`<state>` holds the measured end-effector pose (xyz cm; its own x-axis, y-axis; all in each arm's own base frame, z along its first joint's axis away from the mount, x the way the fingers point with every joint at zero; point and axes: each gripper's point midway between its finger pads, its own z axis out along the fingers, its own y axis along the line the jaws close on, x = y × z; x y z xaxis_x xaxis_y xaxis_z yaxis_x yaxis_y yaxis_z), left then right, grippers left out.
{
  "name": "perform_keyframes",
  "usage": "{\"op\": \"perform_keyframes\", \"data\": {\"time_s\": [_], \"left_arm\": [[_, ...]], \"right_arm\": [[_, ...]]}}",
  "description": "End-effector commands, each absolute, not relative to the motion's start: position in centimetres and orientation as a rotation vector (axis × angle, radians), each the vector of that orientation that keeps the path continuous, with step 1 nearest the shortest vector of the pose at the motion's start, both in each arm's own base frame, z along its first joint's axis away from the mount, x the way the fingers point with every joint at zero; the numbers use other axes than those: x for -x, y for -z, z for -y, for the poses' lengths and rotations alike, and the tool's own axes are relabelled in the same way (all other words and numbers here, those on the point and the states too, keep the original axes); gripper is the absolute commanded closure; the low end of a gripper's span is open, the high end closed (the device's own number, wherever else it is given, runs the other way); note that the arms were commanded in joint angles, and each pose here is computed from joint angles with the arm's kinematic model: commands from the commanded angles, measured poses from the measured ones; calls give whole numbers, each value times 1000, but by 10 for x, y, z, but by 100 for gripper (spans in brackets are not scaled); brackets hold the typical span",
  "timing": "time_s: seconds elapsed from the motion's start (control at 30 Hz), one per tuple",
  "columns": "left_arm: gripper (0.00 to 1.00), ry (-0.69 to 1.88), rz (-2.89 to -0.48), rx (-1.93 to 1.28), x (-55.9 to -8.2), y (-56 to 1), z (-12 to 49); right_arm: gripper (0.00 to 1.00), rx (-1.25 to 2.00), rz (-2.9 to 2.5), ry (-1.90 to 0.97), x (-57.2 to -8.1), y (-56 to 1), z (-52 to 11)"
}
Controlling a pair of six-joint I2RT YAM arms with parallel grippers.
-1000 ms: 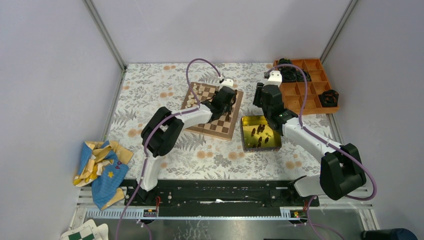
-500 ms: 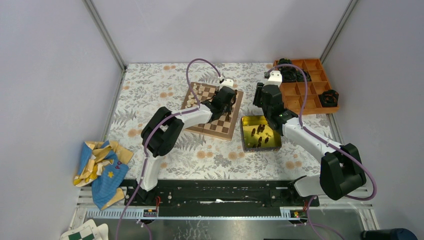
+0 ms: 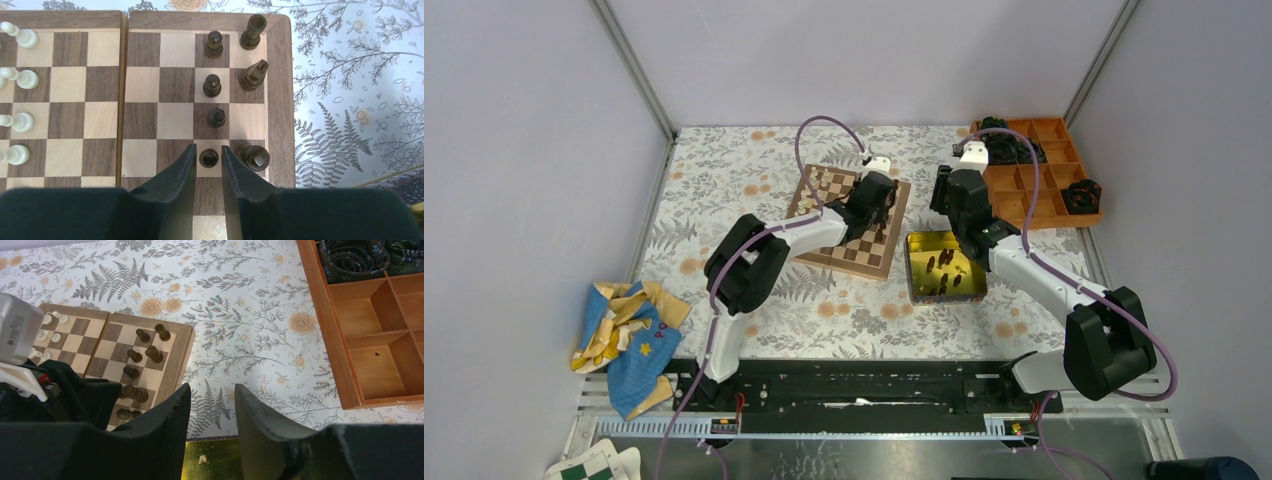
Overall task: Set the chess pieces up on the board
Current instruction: Place the chess piece on the chessboard.
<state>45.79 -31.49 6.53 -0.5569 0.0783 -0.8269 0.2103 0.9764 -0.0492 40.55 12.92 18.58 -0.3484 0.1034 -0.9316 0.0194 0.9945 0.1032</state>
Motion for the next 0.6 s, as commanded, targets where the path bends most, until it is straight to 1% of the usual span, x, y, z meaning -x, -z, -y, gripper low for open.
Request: {"op": "perform_keyframes", "data": {"time_s": [0.0, 0.23, 0.33, 0.47, 0.53, 0.57], "left_arm": [[68, 197, -2069, -136, -465, -111, 310], [67, 219, -2045, -118, -461, -133, 307], [64, 238, -2029, -96, -456, -147, 303], [57, 277, -2018, -65, -442, -162, 295], [51, 313, -2012, -57, -432, -171, 294], [45, 329, -2010, -57, -427, -174, 293]], "right_arm": [[55, -97, -1879, -135, -412, -200, -134], [55, -90, -1896, -135, -409, -198, -134], [55, -87, -1909, -134, -407, -194, -134], [55, -107, -1906, -127, -404, -193, -130], [55, -132, -1895, -119, -403, -194, -126], [55, -144, -1886, -119, -403, -195, -125]]}}
